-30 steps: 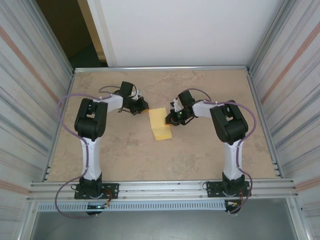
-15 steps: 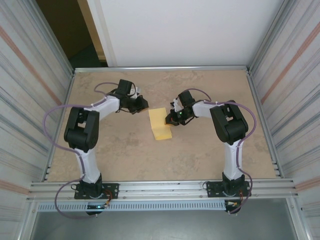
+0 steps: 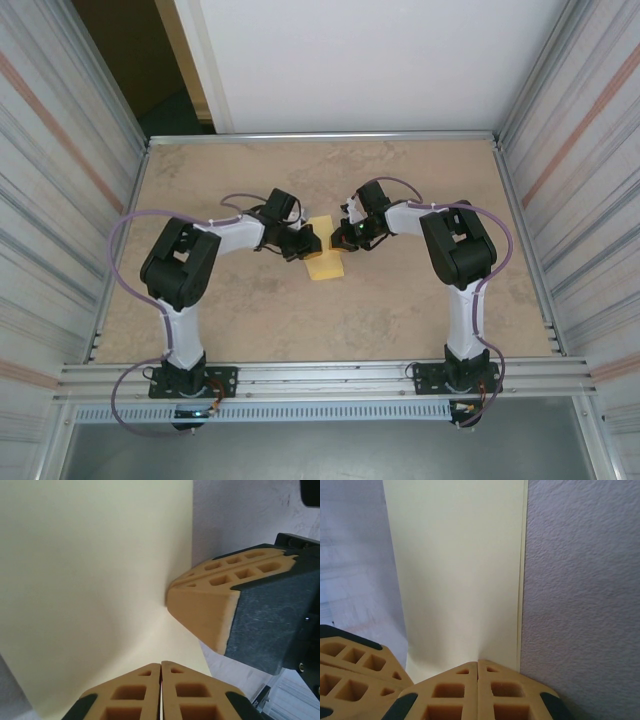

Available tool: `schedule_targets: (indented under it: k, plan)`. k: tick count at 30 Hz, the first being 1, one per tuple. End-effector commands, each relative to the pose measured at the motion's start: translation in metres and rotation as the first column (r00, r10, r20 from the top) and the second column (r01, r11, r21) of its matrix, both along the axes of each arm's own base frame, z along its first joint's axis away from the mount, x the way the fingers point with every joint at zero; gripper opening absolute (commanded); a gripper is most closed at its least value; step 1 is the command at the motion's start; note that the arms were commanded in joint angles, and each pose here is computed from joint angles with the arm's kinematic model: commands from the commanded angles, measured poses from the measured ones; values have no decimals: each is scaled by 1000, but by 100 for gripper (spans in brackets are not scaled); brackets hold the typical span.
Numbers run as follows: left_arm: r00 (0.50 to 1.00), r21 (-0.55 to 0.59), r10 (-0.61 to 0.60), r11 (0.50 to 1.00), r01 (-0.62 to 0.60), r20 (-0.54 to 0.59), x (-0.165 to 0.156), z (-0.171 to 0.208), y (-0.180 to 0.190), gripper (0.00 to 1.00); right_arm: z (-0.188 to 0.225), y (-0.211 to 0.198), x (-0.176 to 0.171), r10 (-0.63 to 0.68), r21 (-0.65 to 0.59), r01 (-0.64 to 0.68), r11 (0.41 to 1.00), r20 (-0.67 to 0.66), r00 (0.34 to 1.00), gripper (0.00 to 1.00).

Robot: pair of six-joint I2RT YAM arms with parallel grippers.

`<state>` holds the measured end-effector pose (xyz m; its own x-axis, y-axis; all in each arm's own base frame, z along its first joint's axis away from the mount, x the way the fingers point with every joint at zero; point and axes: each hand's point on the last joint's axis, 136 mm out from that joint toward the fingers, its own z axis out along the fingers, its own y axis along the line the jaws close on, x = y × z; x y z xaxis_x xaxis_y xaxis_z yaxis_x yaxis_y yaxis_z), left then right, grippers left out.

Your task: Fold a paper plane with a square sheet of paper (pick it up from the middle)

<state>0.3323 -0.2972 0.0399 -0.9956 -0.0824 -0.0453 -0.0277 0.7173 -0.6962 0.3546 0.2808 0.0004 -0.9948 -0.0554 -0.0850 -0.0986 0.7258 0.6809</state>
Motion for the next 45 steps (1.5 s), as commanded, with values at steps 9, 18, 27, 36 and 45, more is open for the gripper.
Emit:
schedule_targets:
  k: [9, 18, 27, 36, 45]
  plan:
    - [993, 69, 14, 998, -6, -117, -33, -40, 34, 10, -124, -110, -96, -123, -520, -54, 853, -300, 946, 0]
    - [991, 95, 76, 993, -66, -107, -55, -28, 76, 10, -124, -110, -97, -122, -525, -55, 849, -298, 947, 0]
    - [1000, -29, 24, 999, -24, 7, -31, 11, 13, 9, -126, -110, -97, -121, -527, -59, 848, -301, 946, 0]
    - [999, 19, 14, 1000, -13, -35, -28, -21, 2, 8, -126, -110, -98, -120, -526, -60, 848, -301, 946, 0]
    - [990, 128, 8, 992, 10, -140, -85, -55, 44, 9, -127, -110, -97, -121, -525, -60, 849, -302, 946, 0]
